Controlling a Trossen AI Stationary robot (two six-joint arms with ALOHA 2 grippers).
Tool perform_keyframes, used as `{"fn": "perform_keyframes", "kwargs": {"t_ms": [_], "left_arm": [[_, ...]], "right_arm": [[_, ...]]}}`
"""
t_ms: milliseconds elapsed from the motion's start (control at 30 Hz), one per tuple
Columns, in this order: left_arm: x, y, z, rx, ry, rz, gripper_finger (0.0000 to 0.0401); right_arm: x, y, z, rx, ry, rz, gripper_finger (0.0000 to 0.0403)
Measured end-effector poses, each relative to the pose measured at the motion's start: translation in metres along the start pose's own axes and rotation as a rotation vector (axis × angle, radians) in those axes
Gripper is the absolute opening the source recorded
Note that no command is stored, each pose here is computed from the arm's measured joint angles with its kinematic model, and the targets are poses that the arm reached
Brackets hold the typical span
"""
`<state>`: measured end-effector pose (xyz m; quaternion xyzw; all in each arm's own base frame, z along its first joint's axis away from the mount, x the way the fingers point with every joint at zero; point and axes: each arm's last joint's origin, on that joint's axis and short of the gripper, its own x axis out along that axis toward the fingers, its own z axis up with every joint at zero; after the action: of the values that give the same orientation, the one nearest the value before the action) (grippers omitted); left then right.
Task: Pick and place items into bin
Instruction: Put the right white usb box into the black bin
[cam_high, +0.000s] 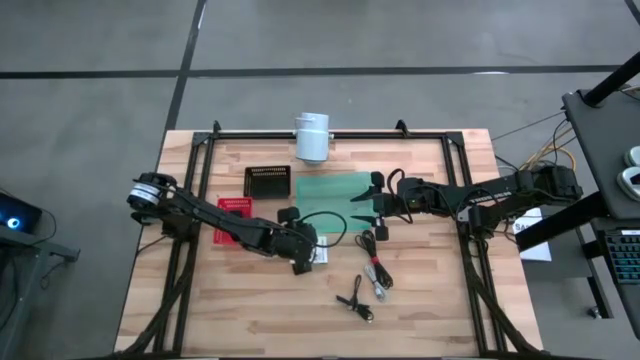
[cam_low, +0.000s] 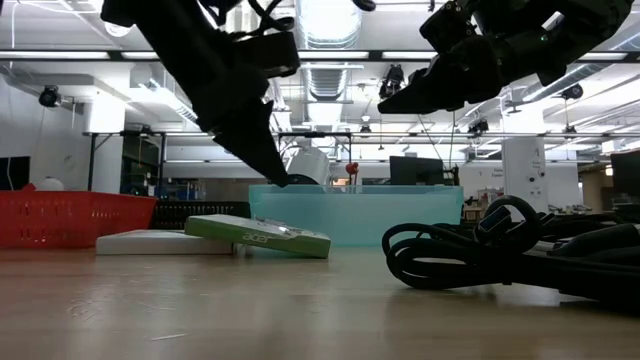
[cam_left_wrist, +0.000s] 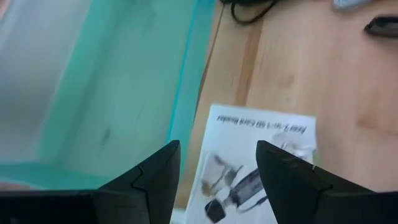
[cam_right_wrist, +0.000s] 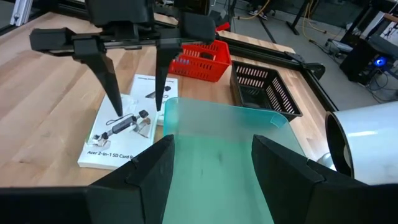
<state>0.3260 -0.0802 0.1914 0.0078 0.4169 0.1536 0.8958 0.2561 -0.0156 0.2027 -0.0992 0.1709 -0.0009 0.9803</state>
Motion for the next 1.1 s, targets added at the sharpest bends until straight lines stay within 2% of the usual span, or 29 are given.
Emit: {"fn": "perform_keyframes", "kwargs": {"t_ms": [233,433,767,1100], "left_arm": [[0.001,0.004,-0.004,0.019,0.052,0.015,0.0194],[0.003,0.006,-0.004,0.004,0.087,-0.053,0.0194],[0.012,0.015,-0.006,-0.003,0.12,-0.047,0.0194],[0.018,0.028,-0.003,-0.027,0.153,-0.107,0.0194]], "right_arm": [[0.0,0.0,0.0,0.0,0.0,0.0,0.0201],[0.0,0.0,0.0,0.0,0.0,0.0,0.0201],[0.0,0.0,0.0,0.0,0.0,0.0,0.0201],[0.0,0.0,0.0,-0.005,0.0,0.0,0.0201]]}}
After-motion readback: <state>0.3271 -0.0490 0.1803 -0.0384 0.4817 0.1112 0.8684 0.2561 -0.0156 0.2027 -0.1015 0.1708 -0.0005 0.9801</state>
